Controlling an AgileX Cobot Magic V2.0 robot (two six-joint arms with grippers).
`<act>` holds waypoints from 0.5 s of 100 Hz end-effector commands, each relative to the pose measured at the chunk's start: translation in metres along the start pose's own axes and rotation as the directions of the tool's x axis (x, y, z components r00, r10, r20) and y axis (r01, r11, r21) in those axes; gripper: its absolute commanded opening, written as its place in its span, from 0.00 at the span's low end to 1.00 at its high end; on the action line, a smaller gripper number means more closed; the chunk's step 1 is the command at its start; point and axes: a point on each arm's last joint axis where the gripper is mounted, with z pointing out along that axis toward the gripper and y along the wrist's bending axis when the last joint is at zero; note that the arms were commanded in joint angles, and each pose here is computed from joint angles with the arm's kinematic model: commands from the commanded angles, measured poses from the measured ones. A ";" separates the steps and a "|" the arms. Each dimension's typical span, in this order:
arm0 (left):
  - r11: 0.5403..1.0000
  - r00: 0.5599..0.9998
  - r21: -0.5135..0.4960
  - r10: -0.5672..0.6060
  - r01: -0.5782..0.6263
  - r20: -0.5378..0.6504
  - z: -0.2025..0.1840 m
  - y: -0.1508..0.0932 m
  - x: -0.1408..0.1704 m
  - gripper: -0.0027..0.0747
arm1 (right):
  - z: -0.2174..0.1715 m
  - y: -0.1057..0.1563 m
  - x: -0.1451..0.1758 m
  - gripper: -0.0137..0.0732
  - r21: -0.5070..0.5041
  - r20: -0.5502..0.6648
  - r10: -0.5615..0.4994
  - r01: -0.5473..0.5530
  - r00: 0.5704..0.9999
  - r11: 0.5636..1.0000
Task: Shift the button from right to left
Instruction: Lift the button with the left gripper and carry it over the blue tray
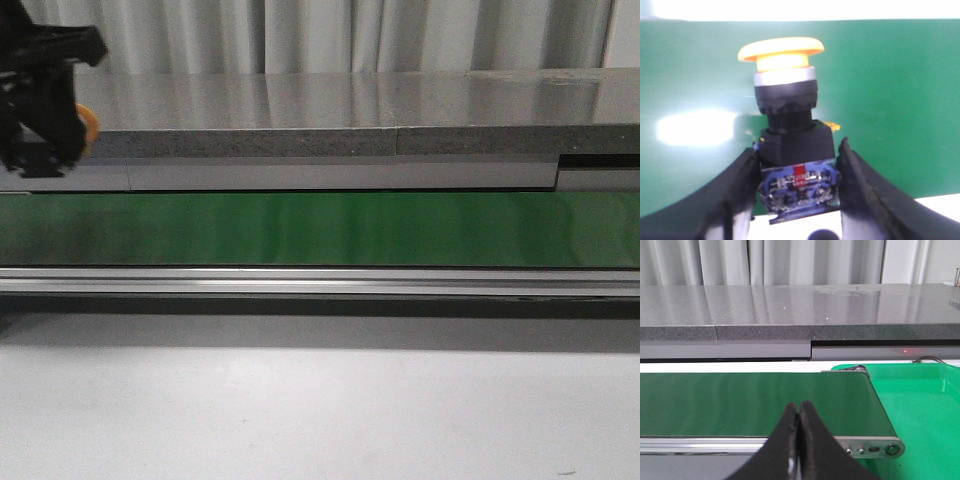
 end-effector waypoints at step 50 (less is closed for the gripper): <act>0.951 0.991 -0.279 -0.120 0.131 0.056 -0.063 0.146 0.012 0.37 | -0.002 0.000 -0.013 0.08 0.001 0.111 0.003 -0.003 0.994 1.000</act>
